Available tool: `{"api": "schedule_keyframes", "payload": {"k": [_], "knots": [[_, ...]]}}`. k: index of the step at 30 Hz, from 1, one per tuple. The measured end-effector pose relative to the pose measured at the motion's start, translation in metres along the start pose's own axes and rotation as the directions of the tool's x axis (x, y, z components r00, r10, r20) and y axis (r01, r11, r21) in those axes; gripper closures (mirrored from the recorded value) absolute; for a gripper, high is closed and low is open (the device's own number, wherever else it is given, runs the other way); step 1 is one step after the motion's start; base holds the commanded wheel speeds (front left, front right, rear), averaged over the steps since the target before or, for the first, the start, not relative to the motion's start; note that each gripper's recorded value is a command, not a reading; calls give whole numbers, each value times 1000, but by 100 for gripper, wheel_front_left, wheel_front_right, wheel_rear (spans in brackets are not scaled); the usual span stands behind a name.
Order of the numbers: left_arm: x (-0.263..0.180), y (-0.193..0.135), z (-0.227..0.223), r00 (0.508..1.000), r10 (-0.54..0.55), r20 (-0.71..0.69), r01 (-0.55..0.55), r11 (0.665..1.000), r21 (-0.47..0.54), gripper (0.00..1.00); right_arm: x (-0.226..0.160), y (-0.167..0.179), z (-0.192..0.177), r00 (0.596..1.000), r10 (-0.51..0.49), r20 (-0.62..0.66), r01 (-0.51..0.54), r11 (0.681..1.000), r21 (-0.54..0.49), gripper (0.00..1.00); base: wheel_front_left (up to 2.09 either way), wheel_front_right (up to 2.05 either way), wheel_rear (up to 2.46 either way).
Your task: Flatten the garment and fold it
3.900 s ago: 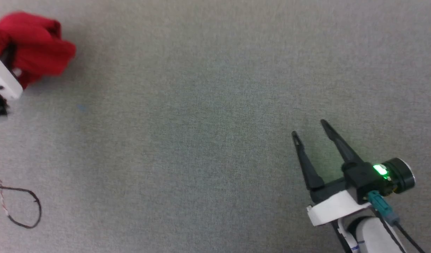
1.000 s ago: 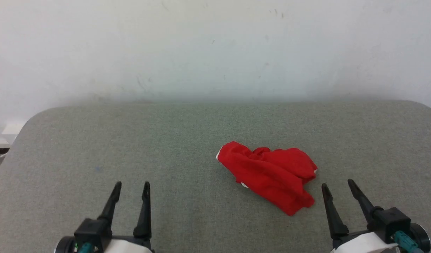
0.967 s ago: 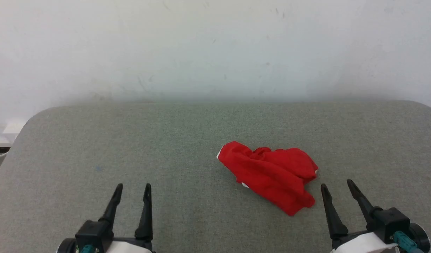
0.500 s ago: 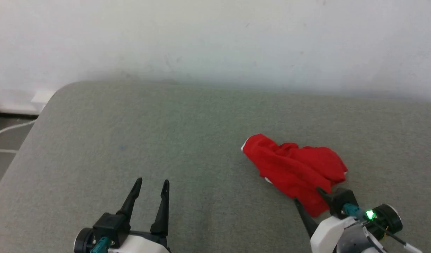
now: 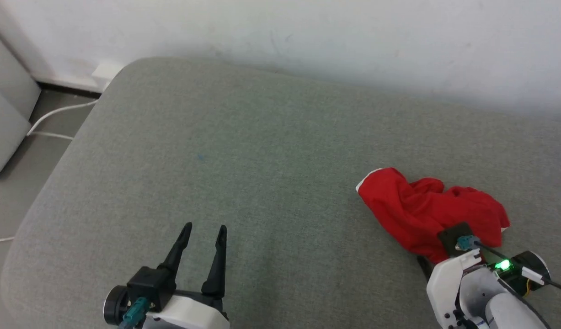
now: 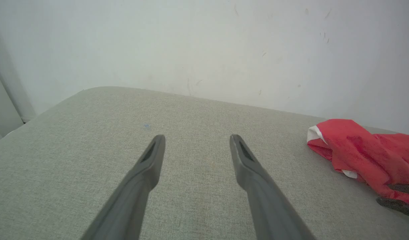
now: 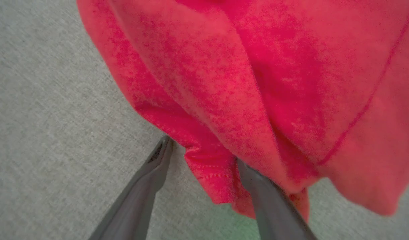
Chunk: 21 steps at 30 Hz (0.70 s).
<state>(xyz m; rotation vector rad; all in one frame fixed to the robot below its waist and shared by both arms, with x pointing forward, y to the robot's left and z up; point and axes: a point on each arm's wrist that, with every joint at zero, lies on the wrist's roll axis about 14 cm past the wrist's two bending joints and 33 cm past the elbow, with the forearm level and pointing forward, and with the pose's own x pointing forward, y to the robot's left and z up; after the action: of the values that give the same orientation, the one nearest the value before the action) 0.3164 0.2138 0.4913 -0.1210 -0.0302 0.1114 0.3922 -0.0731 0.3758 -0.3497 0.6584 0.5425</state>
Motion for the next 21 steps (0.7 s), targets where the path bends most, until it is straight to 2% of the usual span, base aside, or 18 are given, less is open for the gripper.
{"api": "schedule_keyframes", "payload": {"k": [1,2,8,14,18,21], "knots": [[-1,2,-2,1000,6,-6,-6,1000,1,0,3,1,1,1000,7,-1,-7,1000,-3,80,0,0,0],[-1,5,-3,1000,14,-12,-14,1000,3,0,5,3,2,1000,15,1,-15,1000,-3,100,0,0,0],[-2,5,-9,1000,11,-30,-11,1000,6,0,2,10,9,998,27,51,-29,999,44,100,0,0,0],[3,-12,-12,998,-52,-33,52,999,-2,0,-30,8,-5,999,4,53,-10,994,106,100,0,0,0],[9,-31,-10,993,-114,-22,114,993,-11,0,-66,-24,-29,996,-90,-17,92,987,129,100,0,0,0],[14,-47,-8,986,-168,-14,168,986,-17,0,-96,-54,-51,979,-189,-79,200,964,174,100,0,0,0]]}}
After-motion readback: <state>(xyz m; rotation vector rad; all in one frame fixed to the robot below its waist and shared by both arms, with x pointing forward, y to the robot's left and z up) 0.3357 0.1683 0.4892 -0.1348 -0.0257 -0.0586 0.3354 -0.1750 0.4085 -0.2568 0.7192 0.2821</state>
